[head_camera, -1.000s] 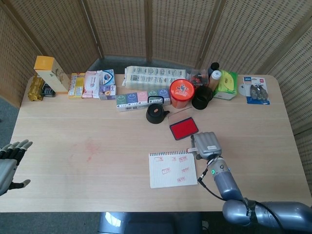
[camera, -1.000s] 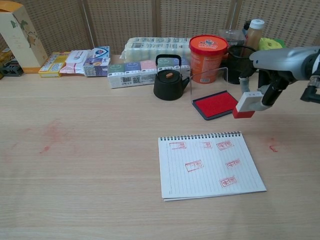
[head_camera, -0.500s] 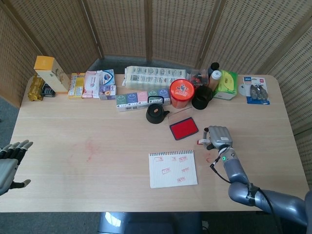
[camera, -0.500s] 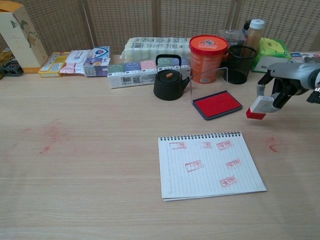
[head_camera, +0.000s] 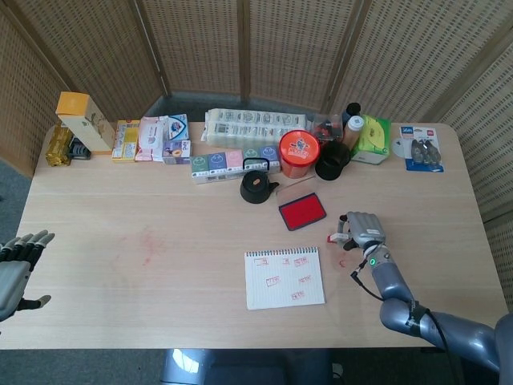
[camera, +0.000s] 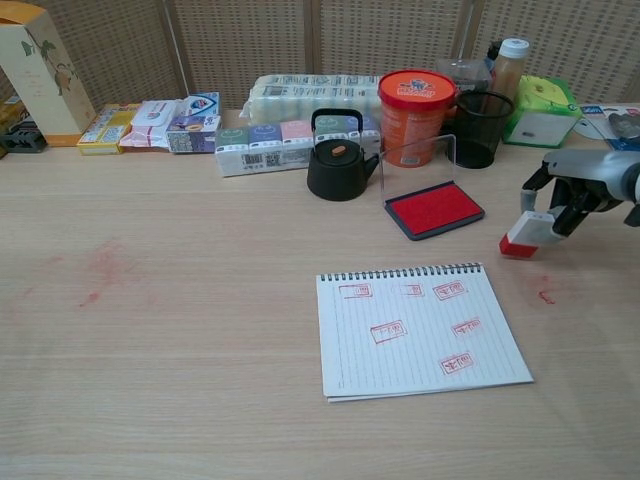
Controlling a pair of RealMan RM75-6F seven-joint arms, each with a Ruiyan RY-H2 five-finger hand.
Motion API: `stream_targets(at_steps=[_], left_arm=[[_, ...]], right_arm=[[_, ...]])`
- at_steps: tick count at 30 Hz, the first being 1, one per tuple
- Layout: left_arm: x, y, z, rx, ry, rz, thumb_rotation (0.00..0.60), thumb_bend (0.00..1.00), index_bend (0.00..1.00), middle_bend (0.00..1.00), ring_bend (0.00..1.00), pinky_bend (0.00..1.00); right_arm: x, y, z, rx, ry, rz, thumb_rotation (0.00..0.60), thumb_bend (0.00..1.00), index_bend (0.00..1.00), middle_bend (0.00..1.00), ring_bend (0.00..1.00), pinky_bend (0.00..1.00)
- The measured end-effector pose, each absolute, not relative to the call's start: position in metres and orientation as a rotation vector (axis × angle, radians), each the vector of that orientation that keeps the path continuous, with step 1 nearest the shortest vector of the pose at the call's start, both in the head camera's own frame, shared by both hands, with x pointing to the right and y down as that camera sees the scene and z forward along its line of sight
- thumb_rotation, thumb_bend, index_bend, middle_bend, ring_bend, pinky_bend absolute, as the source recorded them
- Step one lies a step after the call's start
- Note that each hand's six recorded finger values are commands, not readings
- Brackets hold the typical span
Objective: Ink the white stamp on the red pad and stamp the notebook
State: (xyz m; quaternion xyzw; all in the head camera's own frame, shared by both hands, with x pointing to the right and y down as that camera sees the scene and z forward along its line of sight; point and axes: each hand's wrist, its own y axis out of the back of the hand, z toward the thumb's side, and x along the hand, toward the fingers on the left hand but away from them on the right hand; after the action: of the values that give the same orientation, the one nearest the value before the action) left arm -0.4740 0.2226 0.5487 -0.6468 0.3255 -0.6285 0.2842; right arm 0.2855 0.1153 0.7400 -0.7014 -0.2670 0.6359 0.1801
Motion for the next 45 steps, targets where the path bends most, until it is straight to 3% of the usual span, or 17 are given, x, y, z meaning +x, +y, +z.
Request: stream_targets(at_steps=[15,35,42,45], left_arm=[[-0.473,0.223,0.549,-1.730,0.866,-1.680,0.600,0.00,0.00,0.00,0.00,0.00],[-0.473,0.223,0.547,-1.731,0.870,-1.674,0.600,0.00,0.00,0.00,0.00,0.00],[-0.473,0.223,0.547,-1.734,0.871,-1.670,0.600,0.00,0.00,0.00,0.00,0.00],[-0.472,0.223,0.545,-1.734,0.876,-1.663,0.600,0.00,0.00,0.00,0.00,0.00]], right_arm=[[0.295,0.118,0.741,-1.985,-0.762,1.790,0.600,0.39,0.48,0.98,1.00,1.00],[0.291,0.117,0.730,-1.982,-0.763,1.752,0.600,0.36,0.45,0.98,1.00,1.00],[0.277,0.116,0.701,-1.999,-0.770,1.652,0.600,0.36,0.45,0.93,0.99,1.00],[0.273,0.111,0.683,-1.982,-0.782,1.580,0.600,0.36,0.45,0.87,0.94,1.00]])
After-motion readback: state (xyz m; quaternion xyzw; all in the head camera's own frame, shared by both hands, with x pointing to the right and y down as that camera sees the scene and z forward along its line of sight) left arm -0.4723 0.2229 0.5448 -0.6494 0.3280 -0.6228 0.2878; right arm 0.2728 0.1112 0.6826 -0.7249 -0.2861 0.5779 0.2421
